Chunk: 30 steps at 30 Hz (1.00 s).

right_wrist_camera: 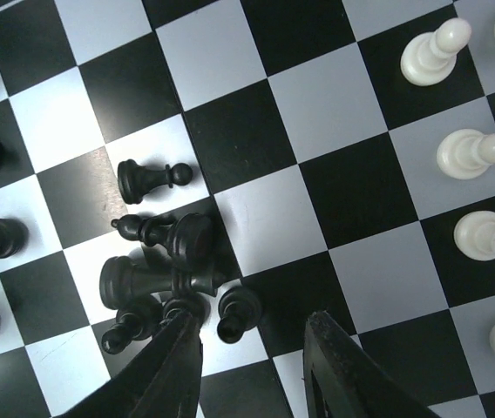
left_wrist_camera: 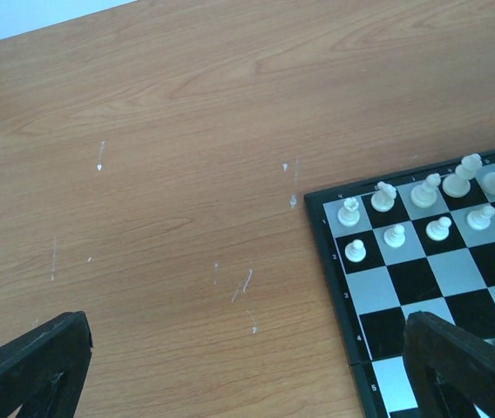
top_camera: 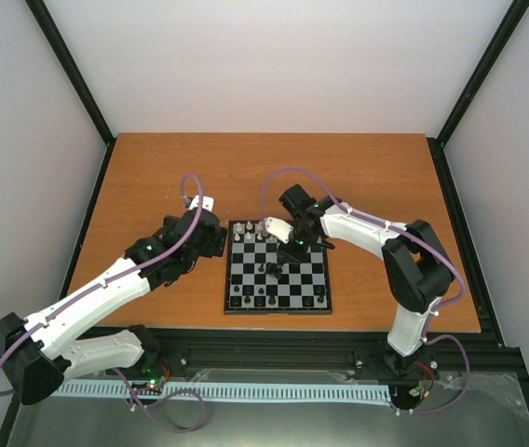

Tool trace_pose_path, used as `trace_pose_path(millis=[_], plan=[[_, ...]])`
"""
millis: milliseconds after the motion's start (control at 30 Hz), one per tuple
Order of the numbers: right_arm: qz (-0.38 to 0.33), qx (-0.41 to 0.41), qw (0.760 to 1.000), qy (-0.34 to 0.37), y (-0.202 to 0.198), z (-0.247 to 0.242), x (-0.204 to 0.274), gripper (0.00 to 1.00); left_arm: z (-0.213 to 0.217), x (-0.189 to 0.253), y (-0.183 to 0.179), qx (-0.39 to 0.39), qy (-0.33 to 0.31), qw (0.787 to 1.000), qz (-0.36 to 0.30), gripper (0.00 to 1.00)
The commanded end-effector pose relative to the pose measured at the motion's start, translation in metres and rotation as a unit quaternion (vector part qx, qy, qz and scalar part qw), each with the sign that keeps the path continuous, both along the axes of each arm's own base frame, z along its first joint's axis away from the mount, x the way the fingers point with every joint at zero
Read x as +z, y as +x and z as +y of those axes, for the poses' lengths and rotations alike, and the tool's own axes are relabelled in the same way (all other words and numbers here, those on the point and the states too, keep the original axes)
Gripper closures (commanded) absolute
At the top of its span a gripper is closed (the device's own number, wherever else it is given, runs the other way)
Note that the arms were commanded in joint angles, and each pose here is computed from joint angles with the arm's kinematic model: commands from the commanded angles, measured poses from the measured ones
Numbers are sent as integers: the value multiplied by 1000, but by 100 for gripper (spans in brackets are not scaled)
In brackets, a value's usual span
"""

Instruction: Set up the chess pieces on the board

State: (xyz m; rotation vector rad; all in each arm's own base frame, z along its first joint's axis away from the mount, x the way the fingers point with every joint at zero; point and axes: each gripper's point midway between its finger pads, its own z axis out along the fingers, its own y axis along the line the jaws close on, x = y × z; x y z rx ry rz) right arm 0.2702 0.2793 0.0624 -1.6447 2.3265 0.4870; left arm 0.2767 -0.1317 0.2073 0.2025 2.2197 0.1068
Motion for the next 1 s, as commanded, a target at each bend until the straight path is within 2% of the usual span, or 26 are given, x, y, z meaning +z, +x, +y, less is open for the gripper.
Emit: trace_pose_path(millis=[0, 200, 467, 967], plan=[[0, -6, 1000, -6, 5, 5, -1, 68, -8, 19, 2, -35, -11, 999, -16, 0], [5, -9, 1000, -14, 6, 4, -8, 69, -11, 14, 1, -43, -4, 999, -5, 0], [-1, -14, 1000, -23, 8, 1, -12, 82, -11, 15, 0, -47, -3, 999, -4, 0], [-3, -16, 999, -28, 11, 1, -16, 85, -13, 14, 0, -54, -2, 999, -1, 0]])
